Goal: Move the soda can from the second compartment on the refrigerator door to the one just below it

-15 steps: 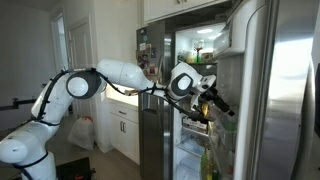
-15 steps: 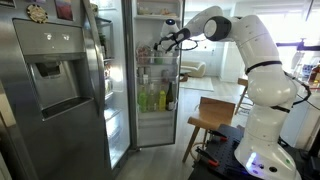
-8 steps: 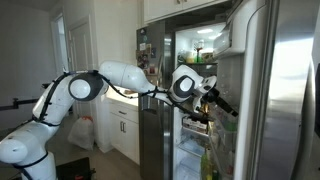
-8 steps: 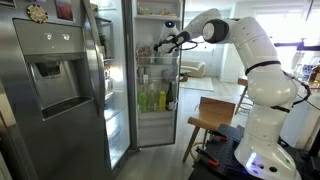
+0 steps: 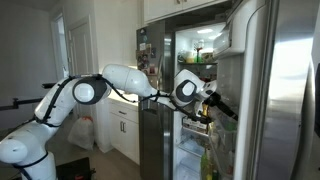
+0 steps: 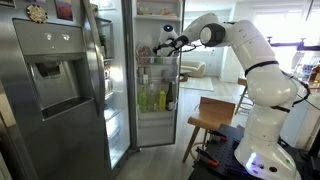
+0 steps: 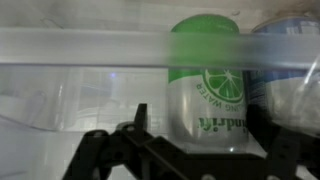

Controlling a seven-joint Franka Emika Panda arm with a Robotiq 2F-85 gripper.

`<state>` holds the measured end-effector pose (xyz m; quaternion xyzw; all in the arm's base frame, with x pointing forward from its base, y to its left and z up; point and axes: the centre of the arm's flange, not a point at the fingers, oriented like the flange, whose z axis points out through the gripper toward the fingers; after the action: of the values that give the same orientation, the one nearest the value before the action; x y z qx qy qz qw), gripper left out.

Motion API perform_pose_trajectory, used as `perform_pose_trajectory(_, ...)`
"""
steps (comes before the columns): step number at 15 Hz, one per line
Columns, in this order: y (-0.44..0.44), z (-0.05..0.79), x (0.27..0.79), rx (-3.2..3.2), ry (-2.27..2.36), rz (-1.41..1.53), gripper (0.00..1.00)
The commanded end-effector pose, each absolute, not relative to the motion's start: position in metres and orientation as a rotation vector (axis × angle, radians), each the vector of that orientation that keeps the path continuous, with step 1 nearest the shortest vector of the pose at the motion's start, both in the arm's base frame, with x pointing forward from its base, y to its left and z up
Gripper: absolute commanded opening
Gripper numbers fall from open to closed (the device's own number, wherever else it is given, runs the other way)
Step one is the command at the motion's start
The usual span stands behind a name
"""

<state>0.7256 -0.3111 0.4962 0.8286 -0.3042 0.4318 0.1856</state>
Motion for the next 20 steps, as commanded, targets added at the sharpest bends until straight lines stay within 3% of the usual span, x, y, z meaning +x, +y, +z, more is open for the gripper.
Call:
perform_pose_trajectory(1,-0.312,0.500,0.735,2.300,-0.823,1.250,1.00)
perform_pose_trajectory(2,-0.312,0.500,0.735,2.299,-0.823,1.252,0.75)
perform_pose_trajectory(3,-0.312,0.500,0.735,2.297,-0.823,1.256,0.74)
perform_pose_trajectory(7,-0.311,0.501,0.733,2.296,-0.813,1.272,0.46)
perform_pose_trajectory(15,-0.310,0.503,0.733,2.305,-0.828,1.267,0.46)
perform_pose_trajectory(16,-0.310,0.505,0.734,2.310,-0.838,1.264,0.87)
perform_pose_trajectory(18,-0.310,0.513,0.736,2.335,-0.871,1.254,0.99)
perform_pose_trajectory(20,-0.310,0.522,0.737,2.355,-0.907,1.253,1.00)
